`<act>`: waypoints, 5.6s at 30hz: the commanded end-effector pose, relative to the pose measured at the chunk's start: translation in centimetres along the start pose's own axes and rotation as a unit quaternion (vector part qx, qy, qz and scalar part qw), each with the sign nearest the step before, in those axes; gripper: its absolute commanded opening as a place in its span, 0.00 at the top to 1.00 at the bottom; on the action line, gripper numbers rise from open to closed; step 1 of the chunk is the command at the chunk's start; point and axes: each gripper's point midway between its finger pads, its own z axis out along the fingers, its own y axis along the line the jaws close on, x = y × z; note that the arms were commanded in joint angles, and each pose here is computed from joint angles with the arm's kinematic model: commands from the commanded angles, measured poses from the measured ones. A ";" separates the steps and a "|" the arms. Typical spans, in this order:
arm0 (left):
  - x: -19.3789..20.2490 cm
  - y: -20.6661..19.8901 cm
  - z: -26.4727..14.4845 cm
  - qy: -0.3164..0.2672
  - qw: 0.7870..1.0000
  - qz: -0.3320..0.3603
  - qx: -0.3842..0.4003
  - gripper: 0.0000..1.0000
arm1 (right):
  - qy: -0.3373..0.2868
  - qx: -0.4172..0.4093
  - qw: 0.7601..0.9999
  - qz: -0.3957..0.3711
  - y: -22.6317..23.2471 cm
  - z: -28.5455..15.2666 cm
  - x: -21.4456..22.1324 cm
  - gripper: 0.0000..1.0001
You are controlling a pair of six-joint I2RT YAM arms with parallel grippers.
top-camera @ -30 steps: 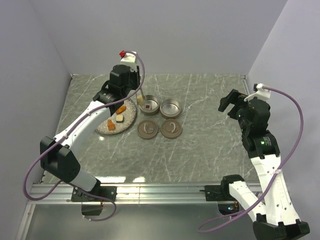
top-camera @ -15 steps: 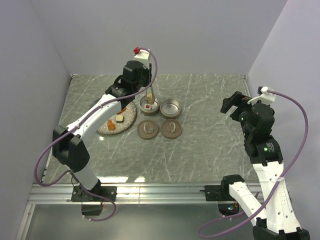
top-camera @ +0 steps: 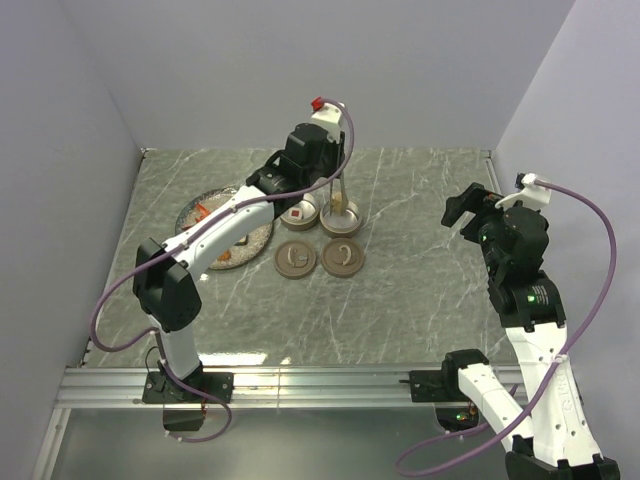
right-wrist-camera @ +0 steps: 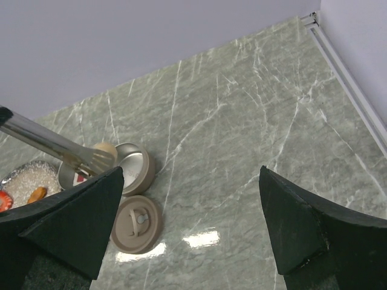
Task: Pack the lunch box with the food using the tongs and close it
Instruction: Place the food into the lunch box, then pick up the food using the clamp, then place the food into the lunch box
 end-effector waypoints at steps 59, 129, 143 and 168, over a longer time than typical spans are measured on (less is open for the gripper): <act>6.0 20.6 -15.6 -0.029 0.960 -0.019 -0.278 0.58 | 0.011 -0.054 0.998 0.007 2.7 1.8 -0.3 0.00; 7.1 21.6 -11.2 -0.054 0.977 -0.014 -0.208 0.56 | 0.007 -0.048 0.999 0.002 2.3 0.5 -0.7 0.00; 5.1 21.1 -11.8 -0.069 0.978 -0.006 -0.197 0.78 | 0.006 -0.047 0.999 0.001 2.4 0.7 -1.0 0.02; -3.4 8.0 -2.0 -0.093 0.994 -0.017 -0.061 0.78 | 0.001 -0.027 1.000 -0.008 1.2 0.3 -0.5 0.02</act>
